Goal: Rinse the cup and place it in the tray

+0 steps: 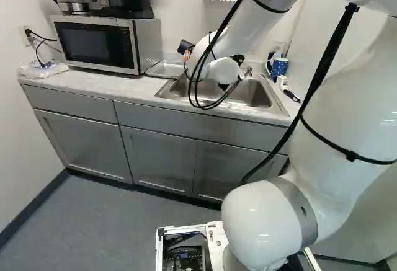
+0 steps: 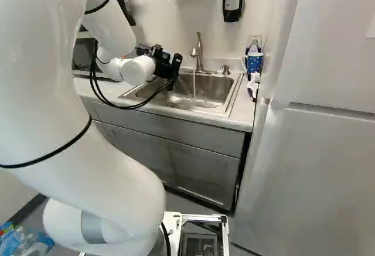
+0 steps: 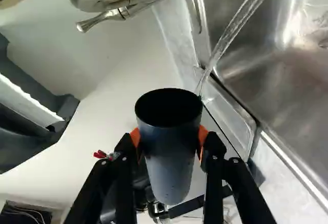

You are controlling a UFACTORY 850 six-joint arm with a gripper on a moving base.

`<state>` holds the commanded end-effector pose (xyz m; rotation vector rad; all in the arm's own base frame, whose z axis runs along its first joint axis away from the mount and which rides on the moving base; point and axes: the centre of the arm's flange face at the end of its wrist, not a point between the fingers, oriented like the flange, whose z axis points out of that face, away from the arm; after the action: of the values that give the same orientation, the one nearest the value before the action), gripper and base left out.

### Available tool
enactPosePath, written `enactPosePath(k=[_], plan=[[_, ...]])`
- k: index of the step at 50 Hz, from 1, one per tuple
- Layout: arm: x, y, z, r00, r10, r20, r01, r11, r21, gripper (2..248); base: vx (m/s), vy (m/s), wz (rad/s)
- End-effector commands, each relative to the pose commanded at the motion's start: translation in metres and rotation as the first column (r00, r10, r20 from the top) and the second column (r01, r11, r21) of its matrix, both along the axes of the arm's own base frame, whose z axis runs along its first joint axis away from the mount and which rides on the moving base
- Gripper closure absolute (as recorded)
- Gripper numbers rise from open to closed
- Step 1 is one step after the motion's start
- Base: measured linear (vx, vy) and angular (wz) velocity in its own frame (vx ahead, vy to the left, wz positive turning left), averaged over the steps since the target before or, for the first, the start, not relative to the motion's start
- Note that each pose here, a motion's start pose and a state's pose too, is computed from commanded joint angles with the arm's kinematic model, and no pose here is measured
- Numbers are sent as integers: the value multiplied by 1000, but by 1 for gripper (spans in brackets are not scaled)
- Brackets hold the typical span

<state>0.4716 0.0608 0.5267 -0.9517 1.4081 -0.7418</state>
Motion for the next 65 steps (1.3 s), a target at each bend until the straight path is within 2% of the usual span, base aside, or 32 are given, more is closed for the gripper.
enactPosePath(k=[5, 65], plan=[[0, 0, 0, 1000, -4, -6, 4, 999, 52, 127, 0, 0, 0], [0, 0, 0, 1000, -4, -6, 4, 999, 52, 127, 0, 0, 0]])
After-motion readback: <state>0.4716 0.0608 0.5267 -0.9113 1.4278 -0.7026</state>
